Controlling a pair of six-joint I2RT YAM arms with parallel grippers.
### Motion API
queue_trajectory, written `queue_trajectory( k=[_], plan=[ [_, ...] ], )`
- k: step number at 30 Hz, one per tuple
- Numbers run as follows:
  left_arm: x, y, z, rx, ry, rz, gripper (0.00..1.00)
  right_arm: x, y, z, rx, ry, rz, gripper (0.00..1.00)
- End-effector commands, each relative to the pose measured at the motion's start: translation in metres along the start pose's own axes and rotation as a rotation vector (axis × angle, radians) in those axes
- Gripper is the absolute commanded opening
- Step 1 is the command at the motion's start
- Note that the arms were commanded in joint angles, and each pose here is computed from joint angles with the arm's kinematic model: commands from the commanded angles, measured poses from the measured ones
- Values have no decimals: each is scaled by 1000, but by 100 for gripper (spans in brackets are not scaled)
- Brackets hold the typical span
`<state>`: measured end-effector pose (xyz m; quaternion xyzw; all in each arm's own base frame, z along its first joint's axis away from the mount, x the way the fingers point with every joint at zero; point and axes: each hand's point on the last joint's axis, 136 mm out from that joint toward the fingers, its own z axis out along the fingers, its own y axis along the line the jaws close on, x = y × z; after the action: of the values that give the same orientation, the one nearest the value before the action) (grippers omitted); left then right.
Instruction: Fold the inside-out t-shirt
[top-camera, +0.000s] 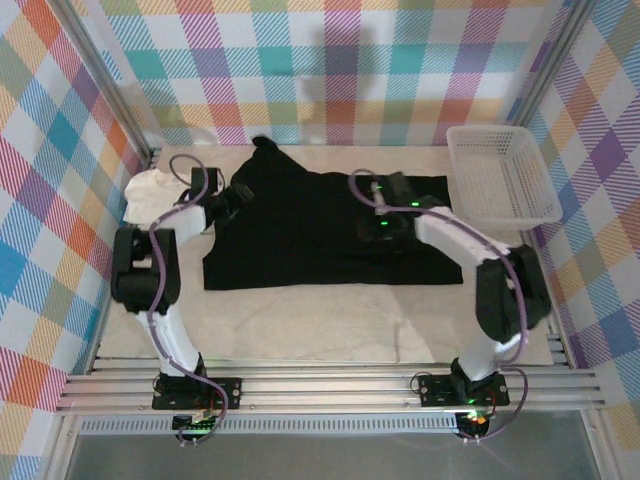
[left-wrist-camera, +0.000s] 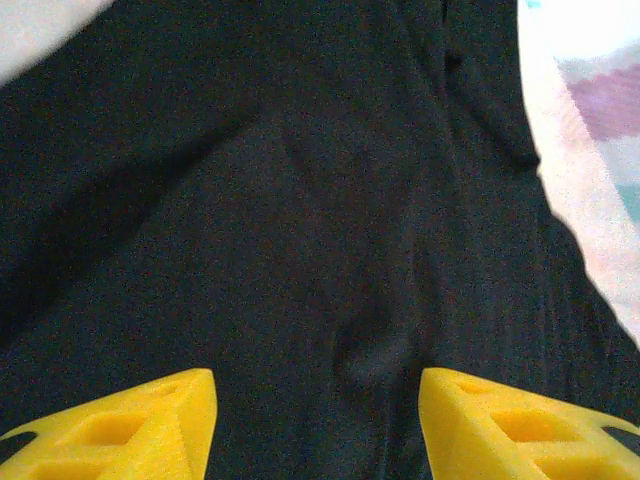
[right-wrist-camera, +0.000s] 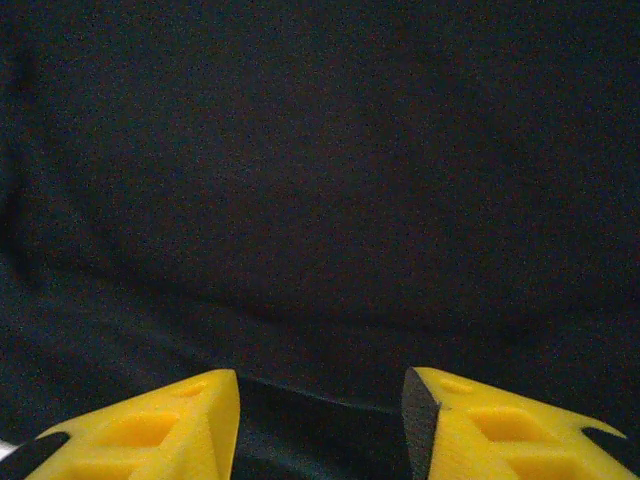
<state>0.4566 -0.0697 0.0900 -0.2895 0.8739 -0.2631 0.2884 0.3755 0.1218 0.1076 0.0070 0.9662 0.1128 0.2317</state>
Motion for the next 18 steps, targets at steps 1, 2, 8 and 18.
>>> queue_trajectory(
  k=[1,2,8,18],
  plan=[
    [22,7,-3,-2,31,35,56,29,-40,6,27,99,144,48],
    [30,13,-2,-14,50,38,56,30,-51,11,37,122,186,47],
    [66,55,-8,-110,116,36,56,70,-90,36,180,311,280,44],
    [145,118,-51,-206,245,-9,56,138,-100,17,229,476,354,41]
  ],
)
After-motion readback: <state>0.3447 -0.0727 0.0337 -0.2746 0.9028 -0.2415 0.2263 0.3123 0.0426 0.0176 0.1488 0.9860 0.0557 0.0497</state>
